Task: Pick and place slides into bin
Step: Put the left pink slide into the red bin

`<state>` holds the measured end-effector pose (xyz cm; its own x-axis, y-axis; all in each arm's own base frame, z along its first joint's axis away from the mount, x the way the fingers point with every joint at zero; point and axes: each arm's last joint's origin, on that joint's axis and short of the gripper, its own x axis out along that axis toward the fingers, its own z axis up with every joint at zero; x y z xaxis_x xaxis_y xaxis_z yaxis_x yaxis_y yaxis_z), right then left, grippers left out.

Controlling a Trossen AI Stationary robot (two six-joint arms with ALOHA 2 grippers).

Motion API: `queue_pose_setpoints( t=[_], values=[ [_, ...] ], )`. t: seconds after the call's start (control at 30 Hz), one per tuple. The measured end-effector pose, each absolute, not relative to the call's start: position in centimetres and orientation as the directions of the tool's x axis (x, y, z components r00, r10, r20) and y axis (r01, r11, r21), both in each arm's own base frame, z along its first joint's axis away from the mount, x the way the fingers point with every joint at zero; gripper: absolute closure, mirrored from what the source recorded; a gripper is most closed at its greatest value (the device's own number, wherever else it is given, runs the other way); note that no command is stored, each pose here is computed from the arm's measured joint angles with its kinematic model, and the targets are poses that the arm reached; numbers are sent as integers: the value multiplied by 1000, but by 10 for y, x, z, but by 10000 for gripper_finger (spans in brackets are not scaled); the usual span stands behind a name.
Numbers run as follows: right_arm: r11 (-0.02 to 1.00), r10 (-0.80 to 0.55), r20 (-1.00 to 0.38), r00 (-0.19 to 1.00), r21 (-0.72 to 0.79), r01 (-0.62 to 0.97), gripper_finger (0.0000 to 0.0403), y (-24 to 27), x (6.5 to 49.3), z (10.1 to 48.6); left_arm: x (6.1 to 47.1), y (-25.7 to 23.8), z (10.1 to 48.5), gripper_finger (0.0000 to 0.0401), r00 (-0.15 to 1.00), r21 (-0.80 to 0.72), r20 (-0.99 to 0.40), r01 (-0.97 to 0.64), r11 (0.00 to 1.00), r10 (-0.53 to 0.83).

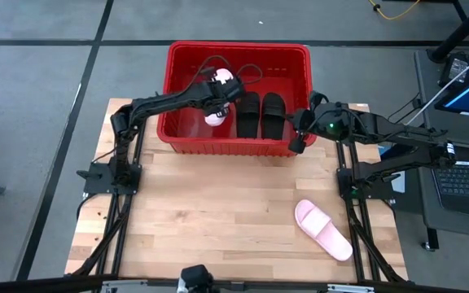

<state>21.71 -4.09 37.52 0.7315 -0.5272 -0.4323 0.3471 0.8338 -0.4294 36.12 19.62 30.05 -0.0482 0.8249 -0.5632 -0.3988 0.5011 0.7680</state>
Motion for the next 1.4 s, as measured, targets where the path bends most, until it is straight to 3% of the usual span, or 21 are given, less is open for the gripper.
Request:
queue_pose_setpoints(
  t=[0.8, 1.4],
  values=[
    [837, -523, -479, 705, -443, 320, 393, -41, 214, 370, 365, 222, 227, 398, 1, 724, -589, -443, 528, 808],
    [837, -524, -479, 704, -443, 321, 393, -41, 214, 370, 371, 226, 190, 398, 5, 685, -675, -369, 629, 738]
  ],
)
